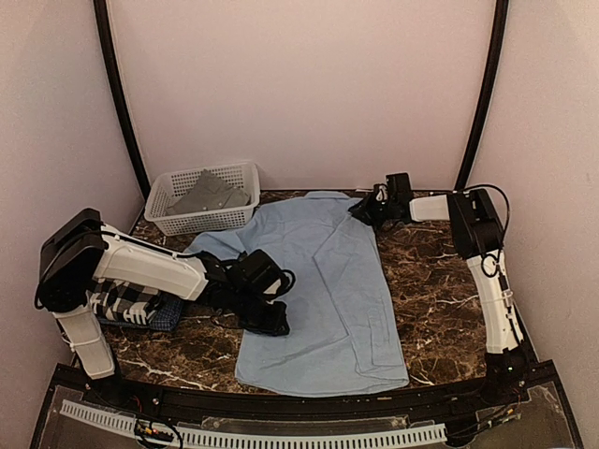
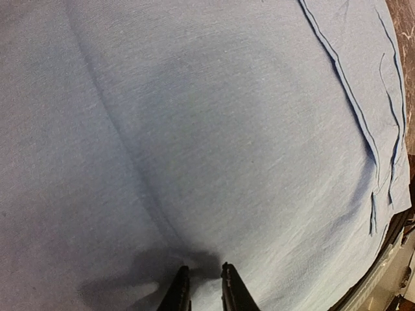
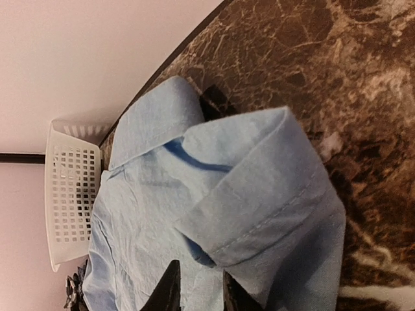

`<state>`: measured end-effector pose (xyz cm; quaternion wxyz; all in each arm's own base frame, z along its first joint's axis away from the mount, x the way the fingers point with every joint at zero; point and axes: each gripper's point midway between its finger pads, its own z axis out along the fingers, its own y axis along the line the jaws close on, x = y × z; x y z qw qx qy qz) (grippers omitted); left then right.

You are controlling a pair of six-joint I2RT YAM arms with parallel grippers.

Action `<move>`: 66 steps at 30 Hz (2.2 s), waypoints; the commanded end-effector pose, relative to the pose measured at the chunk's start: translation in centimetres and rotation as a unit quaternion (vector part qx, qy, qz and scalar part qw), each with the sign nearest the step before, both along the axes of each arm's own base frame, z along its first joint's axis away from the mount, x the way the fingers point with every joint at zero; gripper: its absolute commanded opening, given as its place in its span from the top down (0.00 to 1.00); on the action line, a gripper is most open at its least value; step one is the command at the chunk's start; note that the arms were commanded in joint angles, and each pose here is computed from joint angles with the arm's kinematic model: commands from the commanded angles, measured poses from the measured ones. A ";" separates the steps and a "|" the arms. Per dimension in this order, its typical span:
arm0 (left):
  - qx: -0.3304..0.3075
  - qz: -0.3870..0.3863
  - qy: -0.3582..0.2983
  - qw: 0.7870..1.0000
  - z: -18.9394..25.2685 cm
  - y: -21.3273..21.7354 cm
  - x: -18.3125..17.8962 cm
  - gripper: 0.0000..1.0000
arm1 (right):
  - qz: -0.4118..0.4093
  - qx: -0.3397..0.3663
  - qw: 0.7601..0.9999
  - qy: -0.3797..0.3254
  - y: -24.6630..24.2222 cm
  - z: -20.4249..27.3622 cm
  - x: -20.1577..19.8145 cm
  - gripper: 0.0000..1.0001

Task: Fold and stack the long sleeve shirts
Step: Fold the flattened shirt at the center of the board, then pick up the 1/3-folded shirt from the center of the board.

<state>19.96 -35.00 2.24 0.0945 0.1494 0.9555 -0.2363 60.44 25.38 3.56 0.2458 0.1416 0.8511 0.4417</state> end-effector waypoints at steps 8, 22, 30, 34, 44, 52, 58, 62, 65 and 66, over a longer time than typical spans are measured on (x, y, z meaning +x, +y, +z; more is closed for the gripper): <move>0.027 -0.023 0.029 0.999 -1.8 -3.3 -2.3 0.83 | -0.071 -0.018 0.996 0.051 -7.7 -3.5 0.1 0.80; 0.010 -0.080 0.037 0.996 -0.2 -9.5 -5.4 0.84 | -0.061 -0.028 0.998 0.021 -13.0 -0.8 -1.2 0.68; -0.026 -0.045 -0.018 0.998 5.7 -10.0 -3.1 0.79 | -0.026 -0.084 0.995 -0.055 -11.6 6.4 -1.6 0.52; -0.029 0.007 -0.054 0.998 8.5 -7.1 -1.0 0.76 | -0.022 -0.115 0.989 -0.091 -10.5 9.6 -3.4 0.47; 0.043 0.190 -0.124 0.973 9.6 7.9 3.4 0.66 | 0.040 -0.138 0.978 -0.154 -4.0 13.6 -11.8 0.45; 0.067 0.302 -0.142 0.940 8.7 16.8 3.9 0.56 | 0.082 -0.171 0.958 -0.215 0.0 16.8 -19.1 0.44; 0.056 0.355 -0.145 0.922 7.3 20.1 4.5 0.46 | 0.082 -0.176 0.940 -0.281 0.6 21.1 -24.2 0.44; 0.032 0.365 -0.155 0.917 7.0 20.3 5.8 0.35 | 0.086 -0.171 0.923 -0.335 1.1 24.4 -27.7 0.41; -0.003 0.354 -0.163 0.921 6.9 19.2 7.3 0.27 | 0.092 -0.167 0.914 -0.359 1.3 26.1 -29.8 0.40; -0.005 0.357 -0.161 0.920 6.6 19.4 7.6 0.26 | 0.093 -0.166 0.912 -0.363 1.3 26.4 -30.3 0.40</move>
